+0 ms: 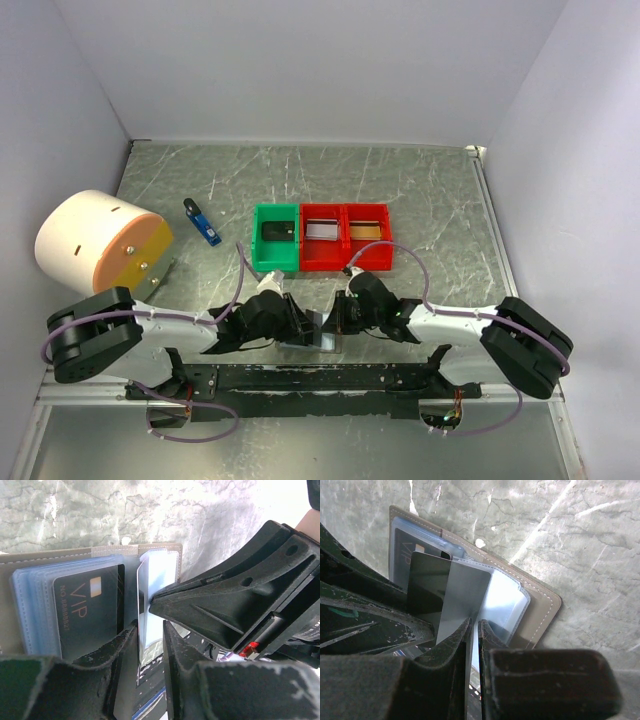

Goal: Take the credit cards out of the card holder

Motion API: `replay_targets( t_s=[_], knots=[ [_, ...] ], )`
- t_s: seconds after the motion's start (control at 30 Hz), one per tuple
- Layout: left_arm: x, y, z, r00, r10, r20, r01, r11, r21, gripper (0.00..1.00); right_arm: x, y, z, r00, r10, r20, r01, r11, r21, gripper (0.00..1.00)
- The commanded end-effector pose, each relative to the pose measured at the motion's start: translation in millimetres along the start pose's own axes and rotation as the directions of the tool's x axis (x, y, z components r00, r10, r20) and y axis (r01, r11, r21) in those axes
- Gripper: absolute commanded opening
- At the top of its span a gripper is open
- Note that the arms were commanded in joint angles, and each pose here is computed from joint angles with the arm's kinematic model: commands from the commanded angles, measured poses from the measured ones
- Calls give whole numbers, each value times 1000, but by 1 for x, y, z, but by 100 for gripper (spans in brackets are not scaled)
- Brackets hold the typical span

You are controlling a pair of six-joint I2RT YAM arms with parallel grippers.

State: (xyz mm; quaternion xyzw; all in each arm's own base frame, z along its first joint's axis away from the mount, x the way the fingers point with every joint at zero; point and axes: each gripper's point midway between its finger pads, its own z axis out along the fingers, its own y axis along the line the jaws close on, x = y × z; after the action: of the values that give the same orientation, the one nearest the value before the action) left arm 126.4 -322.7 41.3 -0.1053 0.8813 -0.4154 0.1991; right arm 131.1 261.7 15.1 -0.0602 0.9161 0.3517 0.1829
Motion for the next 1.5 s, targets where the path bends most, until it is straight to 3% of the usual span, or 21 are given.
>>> replay_targets(
  t_s=[0.0, 0.37, 0.47, 0.6, 0.77, 1.07, 1.47],
  knots=[
    [-6, -10, 0, 999, -29, 37, 27, 999, 35, 34, 25, -41, -2, 998, 1, -70, 9, 990, 139, 10],
    [-5, -2, 1, 999, -15, 32, 15, 1000, -10, 7, 24, -42, -2, 998, 1, -68, 9, 990, 143, 10],
    [-6, -1, -1, 999, -8, 35, 9, 1000, -18, 7, 24, -41, -1, 998, -2, -68, 11, 990, 137, 10],
    [-4, -4, 0, 1000, 4, 22, -3, 1000, -8, 20, 24, -40, -1, 998, 0, -69, 10, 991, 130, 10],
    [2, -12, 9, 1000, 20, -14, -19, 1000, 14, 26, 25, -41, -1, 997, -1, -71, 10, 991, 131, 10],
    [3, -9, 9, 1000, -4, -10, 5, 1000, 20, 16, 25, -43, -3, 998, -3, -67, 12, 990, 137, 10],
    [-8, -6, -8, 999, 3, 39, -2, 1000, -1, 15, 30, -46, 2, 996, 7, -88, 5, 990, 144, 10]
  ],
)
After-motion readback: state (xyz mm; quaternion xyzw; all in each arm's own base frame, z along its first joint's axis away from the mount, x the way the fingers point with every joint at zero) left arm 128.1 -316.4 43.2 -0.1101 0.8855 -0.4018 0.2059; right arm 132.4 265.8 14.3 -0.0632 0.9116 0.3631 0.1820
